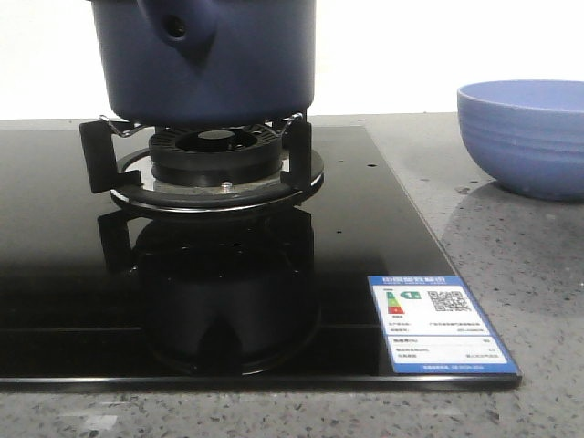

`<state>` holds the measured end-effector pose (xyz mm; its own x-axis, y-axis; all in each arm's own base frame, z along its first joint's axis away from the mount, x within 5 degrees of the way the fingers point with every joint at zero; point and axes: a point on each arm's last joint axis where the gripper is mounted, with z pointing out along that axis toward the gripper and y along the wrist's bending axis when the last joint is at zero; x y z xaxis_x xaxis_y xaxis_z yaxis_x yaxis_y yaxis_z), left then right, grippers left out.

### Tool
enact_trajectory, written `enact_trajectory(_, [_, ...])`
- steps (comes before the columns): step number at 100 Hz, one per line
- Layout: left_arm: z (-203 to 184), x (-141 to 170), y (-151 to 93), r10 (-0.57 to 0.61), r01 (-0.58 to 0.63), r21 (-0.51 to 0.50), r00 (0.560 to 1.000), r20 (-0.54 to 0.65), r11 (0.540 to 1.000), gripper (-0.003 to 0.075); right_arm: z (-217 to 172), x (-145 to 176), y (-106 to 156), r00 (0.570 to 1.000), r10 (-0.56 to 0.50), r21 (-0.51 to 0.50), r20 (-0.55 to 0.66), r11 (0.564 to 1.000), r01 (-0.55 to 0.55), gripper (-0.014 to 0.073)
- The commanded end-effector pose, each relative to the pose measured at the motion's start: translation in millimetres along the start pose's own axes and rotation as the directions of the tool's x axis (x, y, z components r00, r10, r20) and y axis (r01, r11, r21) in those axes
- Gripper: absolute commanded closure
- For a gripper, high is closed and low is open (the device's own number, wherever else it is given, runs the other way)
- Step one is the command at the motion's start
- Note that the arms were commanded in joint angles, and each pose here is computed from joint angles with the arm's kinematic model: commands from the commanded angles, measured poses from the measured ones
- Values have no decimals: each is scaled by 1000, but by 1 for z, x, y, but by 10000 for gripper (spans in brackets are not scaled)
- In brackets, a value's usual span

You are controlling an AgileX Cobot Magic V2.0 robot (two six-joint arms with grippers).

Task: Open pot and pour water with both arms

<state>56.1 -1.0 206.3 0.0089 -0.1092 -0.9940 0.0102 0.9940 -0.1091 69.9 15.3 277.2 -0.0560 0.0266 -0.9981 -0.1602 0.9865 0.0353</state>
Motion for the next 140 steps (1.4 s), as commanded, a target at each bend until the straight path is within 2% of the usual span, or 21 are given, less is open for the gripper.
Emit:
enact_trajectory(1, [-1,2,1,-7,7,2,997,81,1000,741,0,-13,-3,998,1,36,62,999,-3,657])
enact_trajectory(13, [-1,2,1,-7,7,2,997,81,1000,741,0,-13,-5,997,-51,59,54,997,48,657])
enact_trajectory(19, [-1,2,1,-7,7,2,997,81,1000,741,2,-11,-10,997,-66,106,45,992,60,657])
enact_trajectory(20, [-1,2,1,-7,7,2,997,81,1000,741,2,-11,-11,994,-101,119,37,988,96,657])
enact_trajectory(21, [-1,2,1,-7,7,2,997,81,1000,741,2,-11,-11,996,-71,120,45,991,65,657])
enact_trajectory(22, [-1,2,1,-7,7,2,997,81,1000,741,2,-10,-12,993,-111,135,37,985,105,657])
enact_trajectory(23, [-1,2,1,-7,7,2,997,81,1000,741,2,-10,-13,998,-43,140,49,989,36,657])
enact_trajectory(24, [-1,2,1,-7,7,2,997,81,1000,741,3,-9,-14,992,-120,153,30,982,114,657])
enact_trajectory(27, [-1,2,1,-7,7,2,997,81,1000,741,3,-7,-16,998,-53,168,46,985,45,657])
enact_trajectory(29, [-1,2,1,-7,7,2,997,81,1000,741,3,-6,-17,992,-121,187,30,976,114,657])
enact_trajectory(30, [-1,2,1,-7,7,2,997,81,1000,741,3,-4,-18,997,-68,190,37,980,60,657])
enact_trajectory(41, [-1,2,1,-7,7,2,997,81,1000,741,0,12,-19,996,-87,204,19,976,82,657])
enact_trajectory(74, [-1,2,1,-7,7,2,997,81,1000,741,-13,77,-17,992,-70,197,105,979,48,657])
enact_trajectory(78, [-1,2,1,-7,7,2,997,81,1000,741,-13,81,-18,997,-58,201,47,978,47,657])
enact_trajectory(97, [-1,2,1,-7,7,2,997,80,1000,741,-13,86,-19,998,-61,211,1,976,60,657])
enact_trajectory(140, [-1,2,1,-7,7,2,997,80,1000,741,-13,84,-19,998,-64,210,12,976,60,657])
